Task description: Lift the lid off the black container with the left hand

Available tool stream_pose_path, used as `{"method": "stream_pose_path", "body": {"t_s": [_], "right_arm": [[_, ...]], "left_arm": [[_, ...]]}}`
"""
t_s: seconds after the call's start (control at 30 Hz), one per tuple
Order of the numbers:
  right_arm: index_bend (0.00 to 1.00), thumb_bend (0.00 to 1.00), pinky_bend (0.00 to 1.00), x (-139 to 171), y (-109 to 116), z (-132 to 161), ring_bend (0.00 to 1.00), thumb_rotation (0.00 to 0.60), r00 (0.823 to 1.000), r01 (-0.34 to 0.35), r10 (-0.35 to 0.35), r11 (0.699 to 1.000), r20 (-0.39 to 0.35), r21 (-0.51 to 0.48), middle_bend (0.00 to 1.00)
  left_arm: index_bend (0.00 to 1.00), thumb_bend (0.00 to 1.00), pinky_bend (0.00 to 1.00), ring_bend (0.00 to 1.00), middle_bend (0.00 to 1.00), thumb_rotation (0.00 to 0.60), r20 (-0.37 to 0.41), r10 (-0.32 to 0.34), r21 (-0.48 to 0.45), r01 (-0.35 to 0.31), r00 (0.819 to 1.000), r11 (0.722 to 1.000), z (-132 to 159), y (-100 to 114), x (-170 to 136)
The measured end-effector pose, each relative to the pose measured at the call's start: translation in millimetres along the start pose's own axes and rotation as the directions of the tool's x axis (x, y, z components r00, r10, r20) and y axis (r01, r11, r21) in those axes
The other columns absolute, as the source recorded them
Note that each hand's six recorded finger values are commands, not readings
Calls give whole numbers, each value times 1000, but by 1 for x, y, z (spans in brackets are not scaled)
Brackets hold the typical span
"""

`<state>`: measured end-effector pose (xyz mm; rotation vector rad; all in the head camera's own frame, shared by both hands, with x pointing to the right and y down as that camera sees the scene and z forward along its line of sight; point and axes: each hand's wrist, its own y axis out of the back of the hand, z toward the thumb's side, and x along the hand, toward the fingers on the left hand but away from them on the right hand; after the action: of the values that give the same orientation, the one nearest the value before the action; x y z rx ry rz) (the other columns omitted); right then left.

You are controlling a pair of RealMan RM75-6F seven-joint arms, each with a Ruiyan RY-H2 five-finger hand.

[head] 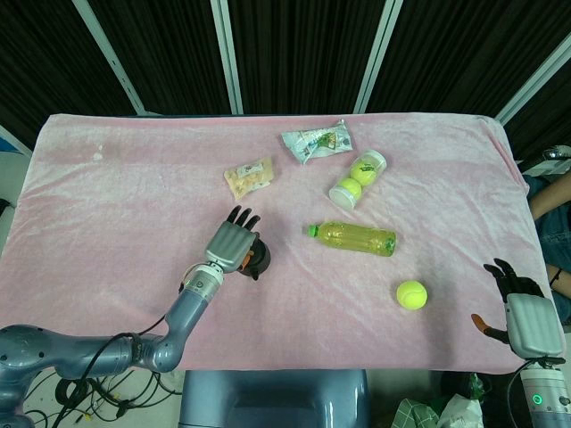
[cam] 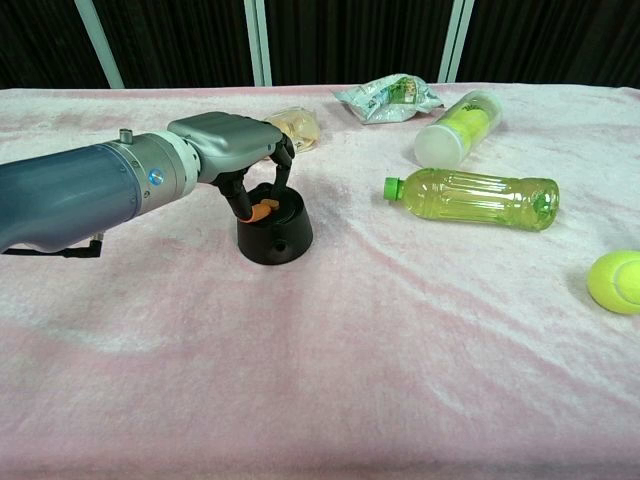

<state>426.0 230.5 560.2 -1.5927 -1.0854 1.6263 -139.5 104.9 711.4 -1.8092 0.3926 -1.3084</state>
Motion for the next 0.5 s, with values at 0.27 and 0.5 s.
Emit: {"method": "stream_pose_path", "body": {"t_s": [0.27,0.5], "right_arm": [[193,113,225,0,1,0,284,600,1000,1,-1,1000,-2,0,120],[193,113,225,0,1,0,284,600,1000,2,-2,1000,-2,-1,120]], "left_arm": [[557,379,0,0,133,600,3,1,1,-1,1000,1000,1,-1,-1],[557,379,0,0,134,600,9,5,-4,-5,1000,1000,4,1,-1]]}}
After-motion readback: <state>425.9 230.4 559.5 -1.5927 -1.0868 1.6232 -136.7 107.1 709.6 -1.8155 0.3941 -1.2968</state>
